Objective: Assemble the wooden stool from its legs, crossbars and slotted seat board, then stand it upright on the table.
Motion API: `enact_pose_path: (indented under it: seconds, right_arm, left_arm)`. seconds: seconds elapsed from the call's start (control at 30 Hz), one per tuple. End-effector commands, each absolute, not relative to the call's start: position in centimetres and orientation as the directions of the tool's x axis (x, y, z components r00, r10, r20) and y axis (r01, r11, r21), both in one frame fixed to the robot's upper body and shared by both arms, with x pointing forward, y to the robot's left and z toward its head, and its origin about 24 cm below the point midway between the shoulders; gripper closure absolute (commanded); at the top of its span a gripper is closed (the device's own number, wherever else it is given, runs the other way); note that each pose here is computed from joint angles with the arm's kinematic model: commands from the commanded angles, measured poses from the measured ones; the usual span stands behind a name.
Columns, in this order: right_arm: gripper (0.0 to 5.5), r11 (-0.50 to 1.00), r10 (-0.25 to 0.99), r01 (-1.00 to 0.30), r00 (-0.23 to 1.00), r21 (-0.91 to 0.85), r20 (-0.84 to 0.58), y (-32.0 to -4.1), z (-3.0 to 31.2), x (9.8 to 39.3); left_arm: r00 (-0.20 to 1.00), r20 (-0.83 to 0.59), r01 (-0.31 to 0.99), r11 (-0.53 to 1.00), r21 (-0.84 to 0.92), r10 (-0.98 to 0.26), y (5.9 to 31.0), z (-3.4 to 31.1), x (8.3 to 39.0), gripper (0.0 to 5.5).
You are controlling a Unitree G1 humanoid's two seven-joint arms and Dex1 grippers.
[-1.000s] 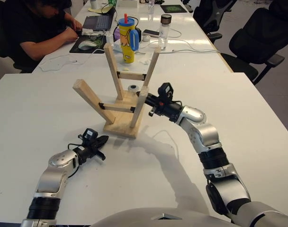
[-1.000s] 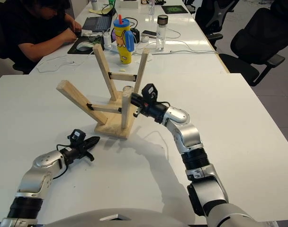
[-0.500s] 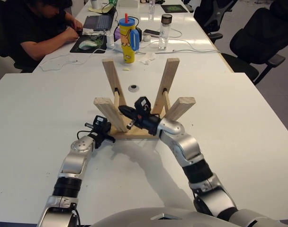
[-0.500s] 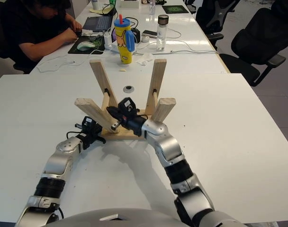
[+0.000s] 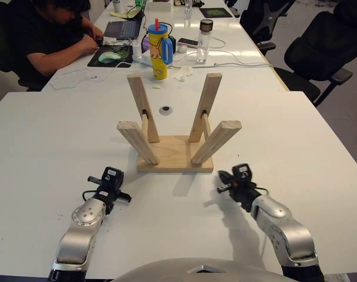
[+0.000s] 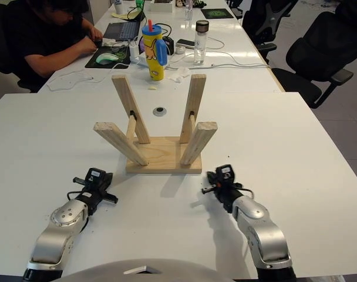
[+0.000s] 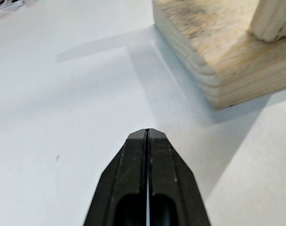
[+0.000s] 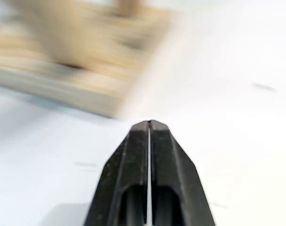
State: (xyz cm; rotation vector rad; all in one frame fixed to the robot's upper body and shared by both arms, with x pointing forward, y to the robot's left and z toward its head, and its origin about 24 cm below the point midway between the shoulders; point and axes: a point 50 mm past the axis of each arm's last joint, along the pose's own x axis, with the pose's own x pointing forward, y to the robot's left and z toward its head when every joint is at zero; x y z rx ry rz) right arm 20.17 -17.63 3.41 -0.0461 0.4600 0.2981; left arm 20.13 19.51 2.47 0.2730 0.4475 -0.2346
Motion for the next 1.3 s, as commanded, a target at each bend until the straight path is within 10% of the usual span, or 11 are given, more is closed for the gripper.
enact_pose_path:
  seconds: [0.03, 0.43, 0.73, 1.1, 1.3]
  right_arm:
    - [5.50, 0.958, 0.258, -0.288, 0.875, -0.010, -0.411, -17.3, 3.2, 22.0]
    - [5.50, 0.871, 0.481, -0.474, 0.768, 0.130, -0.422, -12.8, 2.4, 23.9]
    - [5.50, 0.560, 0.828, -0.722, 0.504, 0.406, -0.246, -10.0, 9.5, 23.7]
    - [5.50, 0.513, 0.854, -0.787, 0.427, 0.342, -0.298, -11.9, 13.0, 24.9]
    - [5.50, 0.656, 0.754, -0.698, 0.588, 0.288, -0.293, -13.9, 13.3, 28.2]
  left_arm:
    - [0.842, -0.511, 0.310, 0.932, 0.191, -0.175, 19.2, 1.1, 21.3, 5.48]
    - [0.607, -0.647, 0.594, 0.804, -0.017, -0.462, 15.3, -0.6, 21.0, 5.48]
    - [0.441, -0.186, 0.860, 0.473, -0.194, -0.878, 9.4, 10.8, 23.2, 5.48]
    - [0.251, -0.236, 0.939, 0.296, -0.177, -0.939, 10.9, 14.3, 22.8, 5.48]
    - [0.226, -0.266, 0.946, 0.276, -0.169, -0.937, 11.2, 14.3, 22.5, 5.48]
